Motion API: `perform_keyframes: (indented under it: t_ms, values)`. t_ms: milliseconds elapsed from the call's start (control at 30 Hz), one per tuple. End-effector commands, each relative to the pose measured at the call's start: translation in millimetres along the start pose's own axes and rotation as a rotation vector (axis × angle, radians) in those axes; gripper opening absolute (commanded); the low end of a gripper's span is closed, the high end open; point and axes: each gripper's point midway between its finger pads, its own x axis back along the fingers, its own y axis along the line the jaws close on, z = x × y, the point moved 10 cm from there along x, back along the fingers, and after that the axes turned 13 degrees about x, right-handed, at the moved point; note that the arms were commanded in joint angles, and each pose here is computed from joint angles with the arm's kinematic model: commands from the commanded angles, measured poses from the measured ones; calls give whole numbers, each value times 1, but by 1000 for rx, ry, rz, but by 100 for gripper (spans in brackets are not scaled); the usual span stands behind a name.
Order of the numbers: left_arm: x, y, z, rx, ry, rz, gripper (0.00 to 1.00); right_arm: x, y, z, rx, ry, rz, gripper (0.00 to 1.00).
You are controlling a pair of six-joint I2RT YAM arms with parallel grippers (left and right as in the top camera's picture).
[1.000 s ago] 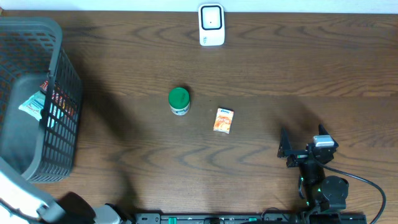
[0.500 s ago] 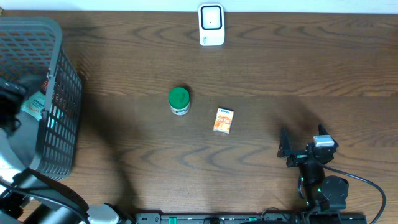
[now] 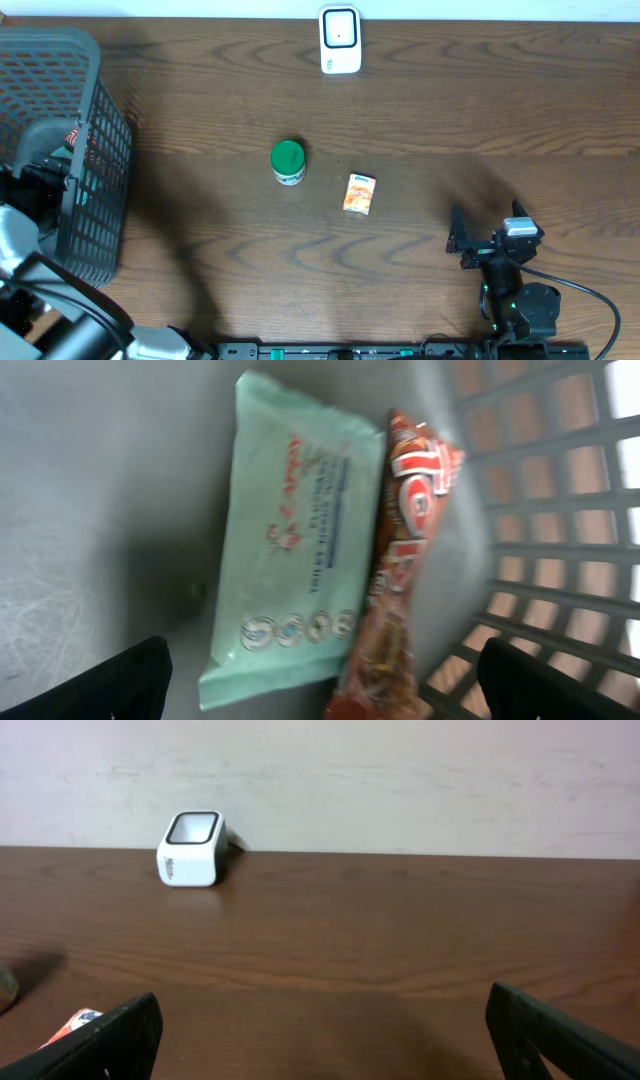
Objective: Scan the item barcode
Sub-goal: 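Reach into the basket and grasp the mint-green wipes pack with left gripper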
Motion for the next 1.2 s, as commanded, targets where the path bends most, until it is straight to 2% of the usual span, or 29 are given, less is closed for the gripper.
perform_keyframes:
  t_ms: [0, 333, 367, 400, 433, 533, 633, 767, 900, 1167]
  values:
    - [-21, 14, 2, 22, 55, -32, 98, 0, 1, 1, 4, 4, -6, 99]
    - [-62, 41, 8, 87, 134, -101, 97, 0, 1, 1, 4, 4, -6, 99]
    - [-65, 43, 9, 93, 143, -108, 86, 0, 1, 1, 4, 4, -6, 99]
    - [-69, 47, 11, 100, 157, -119, 61, 0, 1, 1, 4, 4, -6, 99]
    - [-70, 49, 12, 105, 165, -126, 45, 0, 1, 1, 4, 4, -6, 99]
    - [-74, 54, 17, 120, 194, -150, 30, 0, 1, 1, 4, 4, -6, 99]
    - [-73, 55, 18, 126, 204, -159, 8, 0, 1, 1, 4, 4, -6, 99]
    - [-65, 49, 16, 128, 198, -155, 7, 0, 1, 1, 4, 4, -6, 99]
    - [-37, 27, 6, 101, 149, -115, 7, 0, 1, 1, 4, 4, -6, 99]
    - [59, -16, -6, 90, -175, -105, 7, 0, 1, 1, 4, 4, -6, 99]
